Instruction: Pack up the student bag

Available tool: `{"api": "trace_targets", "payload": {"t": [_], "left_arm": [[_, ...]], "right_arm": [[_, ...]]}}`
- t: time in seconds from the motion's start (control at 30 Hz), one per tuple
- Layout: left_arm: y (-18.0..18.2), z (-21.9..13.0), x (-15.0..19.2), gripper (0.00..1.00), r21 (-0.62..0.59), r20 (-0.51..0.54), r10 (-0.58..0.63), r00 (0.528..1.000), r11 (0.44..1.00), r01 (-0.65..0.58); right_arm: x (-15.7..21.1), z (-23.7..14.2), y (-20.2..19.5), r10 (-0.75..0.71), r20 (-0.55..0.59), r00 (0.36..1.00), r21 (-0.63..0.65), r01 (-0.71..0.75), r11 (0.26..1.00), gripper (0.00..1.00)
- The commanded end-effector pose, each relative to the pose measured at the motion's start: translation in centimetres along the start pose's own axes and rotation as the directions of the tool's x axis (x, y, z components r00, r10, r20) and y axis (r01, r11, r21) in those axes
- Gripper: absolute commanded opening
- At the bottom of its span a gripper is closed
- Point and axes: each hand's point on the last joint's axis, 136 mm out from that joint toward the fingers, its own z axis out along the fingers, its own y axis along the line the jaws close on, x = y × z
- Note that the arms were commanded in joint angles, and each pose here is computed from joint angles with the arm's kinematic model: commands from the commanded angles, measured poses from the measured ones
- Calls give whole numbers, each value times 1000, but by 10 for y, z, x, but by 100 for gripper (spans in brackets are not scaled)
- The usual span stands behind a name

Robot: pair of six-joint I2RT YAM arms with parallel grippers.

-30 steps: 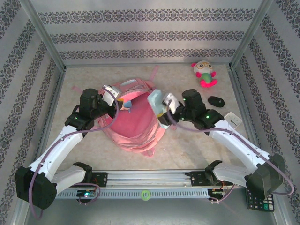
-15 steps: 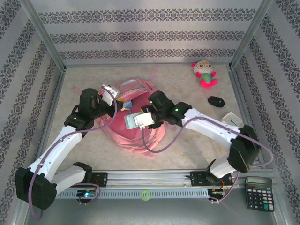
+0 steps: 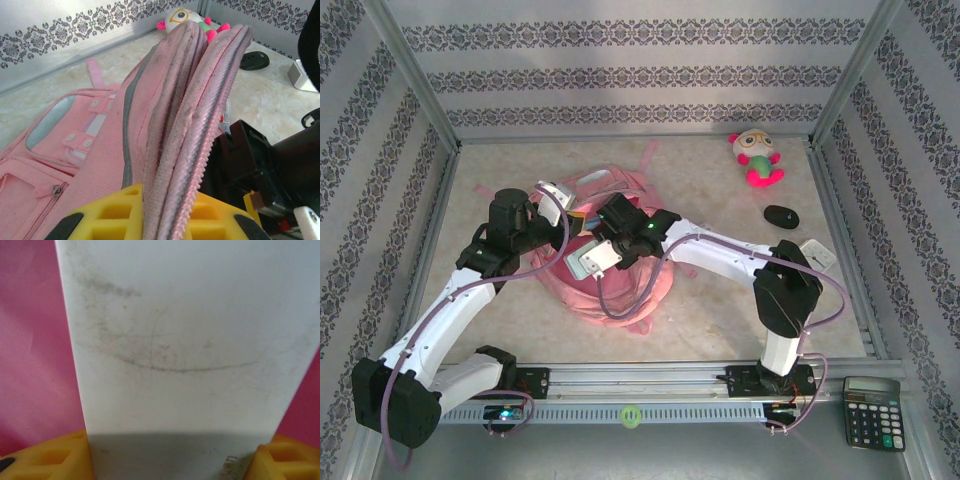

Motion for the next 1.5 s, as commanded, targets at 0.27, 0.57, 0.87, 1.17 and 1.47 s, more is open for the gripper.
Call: {"api": "trace_targets", "payload": {"t": [0.27,0.57,0.87,1.17,1.47], "left_arm": [[-16,-25,-68,4,59,218,39,975,997,-53],[-16,-25,-70,4,56,225,42,974,997,-56],[-17,-23,-68,4,65,229,36,973,997,-52],[-23,-25,-71,4,104,240,25,970,993,-52],[-28,-24,-58,4,126,224,18,974,991,-48]], "right_arm": [[-14,-6,-15,-3,31,1000,47,1,999,67],[-16,-34,-7,139,77,987,81,-145,986,68],[-12,-62,22,368,132,920,113,-383,917,51],[3,-7,22,444,82,892,133,-451,882,27],[26,25,-35,561,222,798,300,-603,739,26]]}}
